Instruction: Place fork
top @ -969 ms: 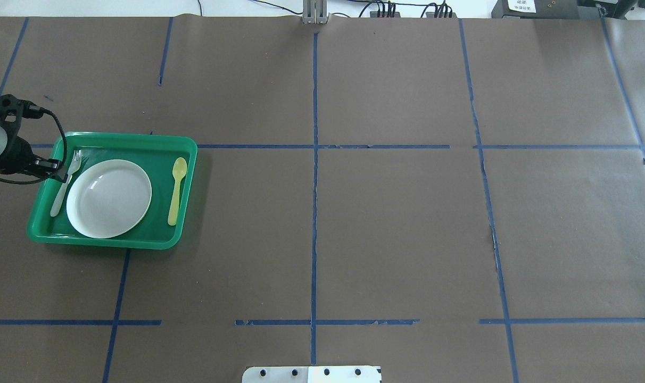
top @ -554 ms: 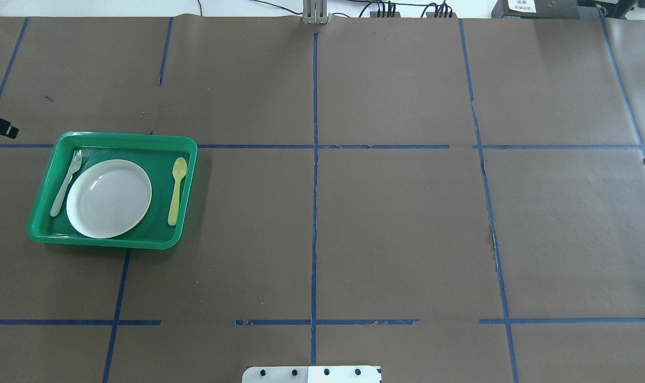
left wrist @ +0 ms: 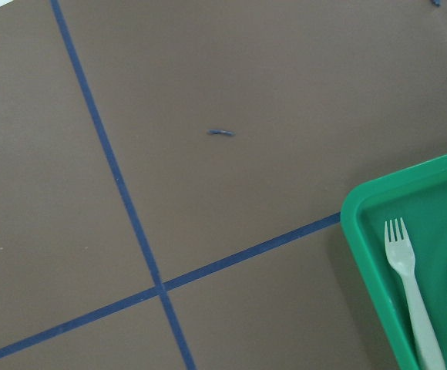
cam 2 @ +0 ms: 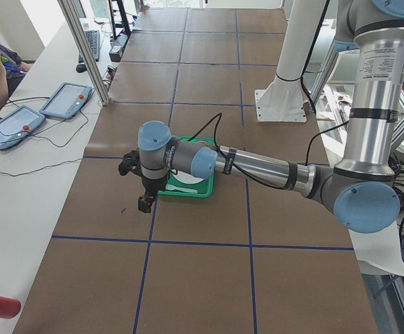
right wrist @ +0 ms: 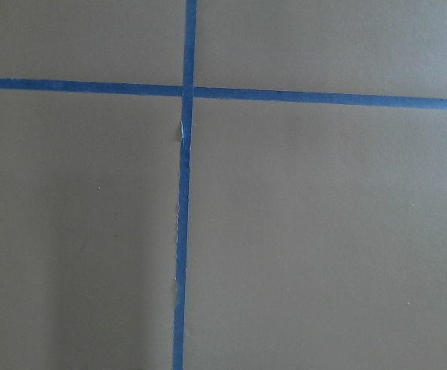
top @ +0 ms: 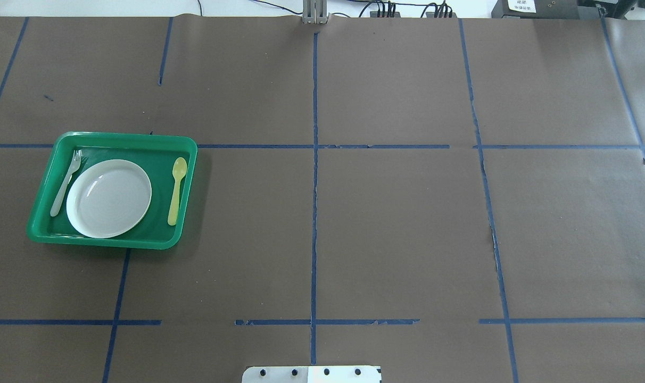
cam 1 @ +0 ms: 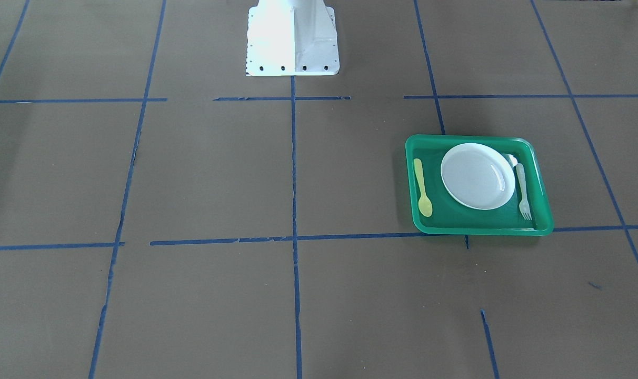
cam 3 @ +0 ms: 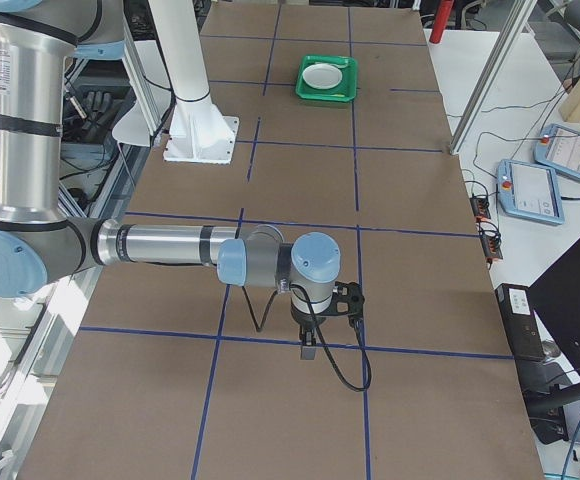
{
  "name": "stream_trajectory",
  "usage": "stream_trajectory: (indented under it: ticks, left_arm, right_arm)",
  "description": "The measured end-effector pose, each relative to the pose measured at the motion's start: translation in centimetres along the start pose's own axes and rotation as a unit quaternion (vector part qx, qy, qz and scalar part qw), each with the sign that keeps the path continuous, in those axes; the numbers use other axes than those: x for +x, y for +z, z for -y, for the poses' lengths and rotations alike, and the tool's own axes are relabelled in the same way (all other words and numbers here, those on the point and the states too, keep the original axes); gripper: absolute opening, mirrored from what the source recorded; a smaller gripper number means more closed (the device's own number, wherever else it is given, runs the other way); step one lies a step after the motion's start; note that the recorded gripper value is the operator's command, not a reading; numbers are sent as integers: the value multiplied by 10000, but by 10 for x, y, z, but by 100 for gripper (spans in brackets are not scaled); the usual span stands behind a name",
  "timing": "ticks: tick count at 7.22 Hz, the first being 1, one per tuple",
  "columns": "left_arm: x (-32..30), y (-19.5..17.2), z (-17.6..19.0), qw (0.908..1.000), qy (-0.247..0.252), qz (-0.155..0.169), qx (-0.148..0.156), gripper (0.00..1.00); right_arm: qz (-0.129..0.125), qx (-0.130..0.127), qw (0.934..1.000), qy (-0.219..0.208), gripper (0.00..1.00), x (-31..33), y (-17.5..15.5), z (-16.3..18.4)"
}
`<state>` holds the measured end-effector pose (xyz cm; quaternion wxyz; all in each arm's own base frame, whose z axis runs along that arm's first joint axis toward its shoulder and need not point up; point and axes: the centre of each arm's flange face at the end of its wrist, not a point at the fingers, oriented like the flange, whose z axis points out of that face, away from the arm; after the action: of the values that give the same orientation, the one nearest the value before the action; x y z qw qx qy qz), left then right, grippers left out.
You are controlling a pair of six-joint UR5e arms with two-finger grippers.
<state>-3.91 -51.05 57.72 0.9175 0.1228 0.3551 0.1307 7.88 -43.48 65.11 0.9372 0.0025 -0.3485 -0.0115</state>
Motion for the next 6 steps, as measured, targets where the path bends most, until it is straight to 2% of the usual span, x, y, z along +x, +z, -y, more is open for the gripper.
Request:
stream_trajectory:
  ticks: [2, 3, 6]
  left_arm:
    - [-38, 17, -75, 9975, -574, -378, -191, 100]
    - [-45, 23, -93, 9962, -723, -415, -266, 100]
    - [-51, 28, -107, 9938, -948, -390, -419, 100]
  right_arm:
    - [0, 0, 10000, -4, 100, 0, 0, 0]
    - [0, 1, 10000, -2, 100, 0, 0, 0]
    - [0, 1, 10000, -3, 100, 0, 0, 0]
